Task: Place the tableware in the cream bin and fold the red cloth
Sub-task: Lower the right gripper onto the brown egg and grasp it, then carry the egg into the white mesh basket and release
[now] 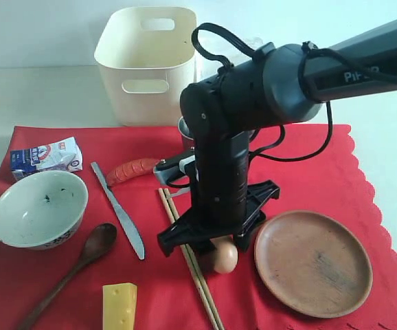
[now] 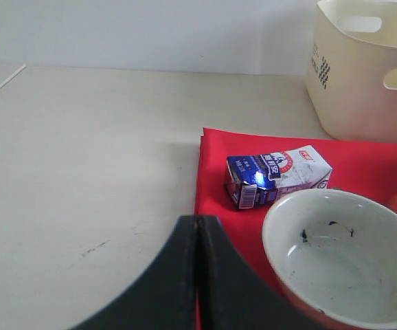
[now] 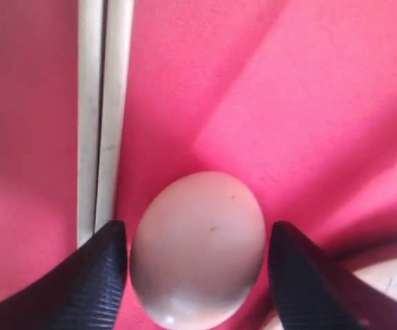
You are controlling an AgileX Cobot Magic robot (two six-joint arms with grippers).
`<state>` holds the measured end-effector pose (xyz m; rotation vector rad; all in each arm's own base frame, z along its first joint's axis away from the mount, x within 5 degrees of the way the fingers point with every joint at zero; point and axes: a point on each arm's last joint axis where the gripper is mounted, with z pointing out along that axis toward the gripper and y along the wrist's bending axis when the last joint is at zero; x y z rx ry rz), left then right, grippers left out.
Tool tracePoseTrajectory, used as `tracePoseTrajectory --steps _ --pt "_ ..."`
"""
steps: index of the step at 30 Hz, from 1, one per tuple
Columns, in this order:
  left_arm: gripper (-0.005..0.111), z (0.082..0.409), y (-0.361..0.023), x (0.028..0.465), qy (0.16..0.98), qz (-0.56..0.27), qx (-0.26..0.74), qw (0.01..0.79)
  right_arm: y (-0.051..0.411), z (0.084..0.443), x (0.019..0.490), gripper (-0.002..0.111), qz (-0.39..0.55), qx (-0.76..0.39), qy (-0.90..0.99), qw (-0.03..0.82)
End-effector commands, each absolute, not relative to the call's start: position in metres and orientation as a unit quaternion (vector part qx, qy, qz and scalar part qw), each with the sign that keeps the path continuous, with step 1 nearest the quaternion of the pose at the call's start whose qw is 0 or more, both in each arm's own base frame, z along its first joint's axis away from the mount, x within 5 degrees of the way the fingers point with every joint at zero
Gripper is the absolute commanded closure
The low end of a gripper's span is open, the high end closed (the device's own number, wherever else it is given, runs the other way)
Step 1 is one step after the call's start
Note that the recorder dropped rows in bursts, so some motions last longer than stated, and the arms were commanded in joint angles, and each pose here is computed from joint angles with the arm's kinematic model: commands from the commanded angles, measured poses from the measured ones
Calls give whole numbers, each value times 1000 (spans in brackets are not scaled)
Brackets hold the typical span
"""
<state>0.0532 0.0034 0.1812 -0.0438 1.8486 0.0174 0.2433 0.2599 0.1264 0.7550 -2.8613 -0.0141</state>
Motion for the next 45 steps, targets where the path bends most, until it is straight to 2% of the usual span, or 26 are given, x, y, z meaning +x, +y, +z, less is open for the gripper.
tracePoseTrajectory --steps 1,5,7,13,22,29,33,39,45 --pt "107 181 3 53 795 5 -17 606 260 125 243 71 0 262 -961 91" --pt "107 181 3 53 795 5 -17 606 259 126 244 100 7 267 -960 86" --pt "107 181 3 53 795 5 -17 606 258 128 244 108 10 271 -959 82" --pt "107 181 3 53 795 5 -17 606 256 152 243 108 -3 274 -960 54" --pt "107 181 3 53 795 5 -17 606 252 223 247 108 -32 291 -954 -58" --pt "107 181 3 53 795 5 -17 606 257 274 274 108 -40 288 -943 -162" --pt "107 181 3 53 794 5 -17 607 247 298 300 108 -65 241 -943 -218" --pt "107 182 3 53 794 5 -17 608 224 314 347 108 -88 169 -939 -285" --pt "107 182 3 53 794 5 -17 608 212 299 392 108 -85 130 -939 -307"
